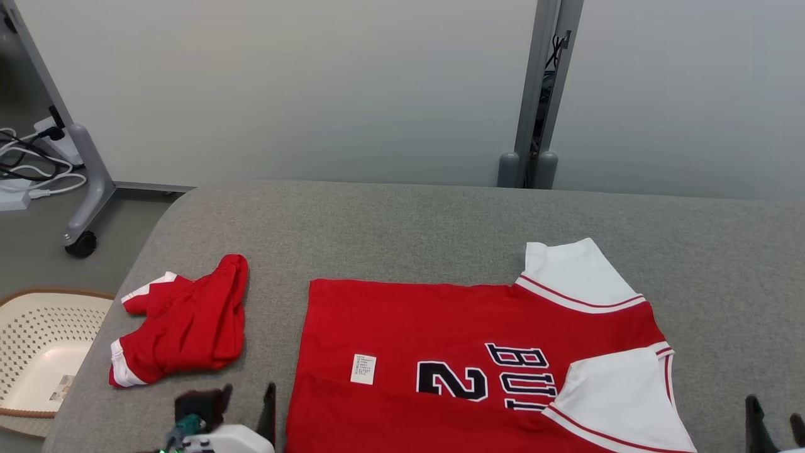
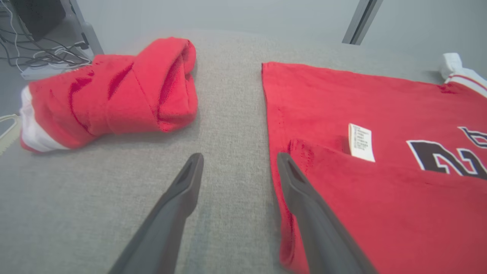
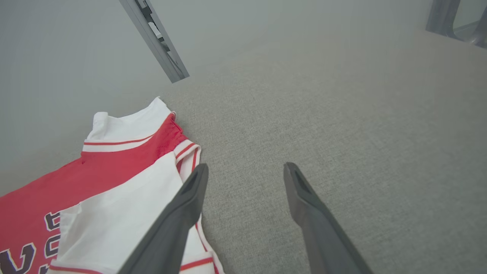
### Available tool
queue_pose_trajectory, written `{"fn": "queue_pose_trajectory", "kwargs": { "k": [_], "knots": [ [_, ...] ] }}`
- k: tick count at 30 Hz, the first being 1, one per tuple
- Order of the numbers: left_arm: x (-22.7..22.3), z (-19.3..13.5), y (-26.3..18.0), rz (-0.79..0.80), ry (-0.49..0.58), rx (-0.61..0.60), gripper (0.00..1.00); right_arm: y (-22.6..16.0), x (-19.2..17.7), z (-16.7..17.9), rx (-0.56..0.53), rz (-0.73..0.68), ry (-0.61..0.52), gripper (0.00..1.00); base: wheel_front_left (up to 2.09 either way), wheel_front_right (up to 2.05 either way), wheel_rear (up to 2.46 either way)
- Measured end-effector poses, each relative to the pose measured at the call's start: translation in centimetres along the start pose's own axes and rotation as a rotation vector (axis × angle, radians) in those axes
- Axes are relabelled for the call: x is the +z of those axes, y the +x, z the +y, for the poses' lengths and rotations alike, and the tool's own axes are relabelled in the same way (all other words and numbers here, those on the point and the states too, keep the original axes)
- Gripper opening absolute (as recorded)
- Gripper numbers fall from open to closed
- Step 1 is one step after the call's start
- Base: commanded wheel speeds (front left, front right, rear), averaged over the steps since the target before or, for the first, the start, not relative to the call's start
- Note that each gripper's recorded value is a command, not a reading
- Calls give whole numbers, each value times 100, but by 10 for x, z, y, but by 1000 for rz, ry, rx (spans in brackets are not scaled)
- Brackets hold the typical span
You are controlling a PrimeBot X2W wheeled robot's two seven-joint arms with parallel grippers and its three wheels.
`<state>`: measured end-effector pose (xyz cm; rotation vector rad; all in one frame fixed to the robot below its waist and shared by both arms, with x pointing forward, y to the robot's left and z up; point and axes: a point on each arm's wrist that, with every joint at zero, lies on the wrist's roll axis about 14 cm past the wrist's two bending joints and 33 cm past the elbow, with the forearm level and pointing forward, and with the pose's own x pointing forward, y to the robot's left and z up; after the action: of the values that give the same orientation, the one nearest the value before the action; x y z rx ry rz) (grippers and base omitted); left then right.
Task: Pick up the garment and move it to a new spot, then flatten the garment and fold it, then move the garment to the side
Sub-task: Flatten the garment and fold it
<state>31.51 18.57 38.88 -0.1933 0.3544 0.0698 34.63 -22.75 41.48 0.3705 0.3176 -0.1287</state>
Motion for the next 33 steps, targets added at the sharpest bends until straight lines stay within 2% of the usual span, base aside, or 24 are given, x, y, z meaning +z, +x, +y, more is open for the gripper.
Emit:
{"fn": "queue_pose_trajectory", "kwargs": {
  "k": [5, 8, 11, 16, 19, 25, 33],
  "knots": [
    [61, 7, 6, -186, 43, 22, 100, 6, 52, 21, 53, -188, -43, 100, 0, 0, 0],
    [106, -3, 2, -330, 76, 0, 100, 5, 83, 52, 137, -321, -73, 100, 0, 0, 0],
    [132, -11, -5, -428, 73, -15, 100, -5, 104, 95, 272, -441, -85, 100, 0, 0, 0],
    [140, -24, -17, -485, 56, -47, 100, -14, 111, 118, 361, -488, -196, 100, 0, 0, 0],
    [139, -20, -23, -502, 45, -23, 100, -22, 118, 130, 385, -529, -206, 100, 0, 0, 0],
    [119, -22, -28, -457, 40, -45, 100, -26, 104, 130, 379, -498, -200, 100, 0, 0, 0],
    [117, -17, -26, -448, 77, -41, 100, -23, 99, 128, 367, -485, -204, 100, 0, 0, 0]
  ]
}}
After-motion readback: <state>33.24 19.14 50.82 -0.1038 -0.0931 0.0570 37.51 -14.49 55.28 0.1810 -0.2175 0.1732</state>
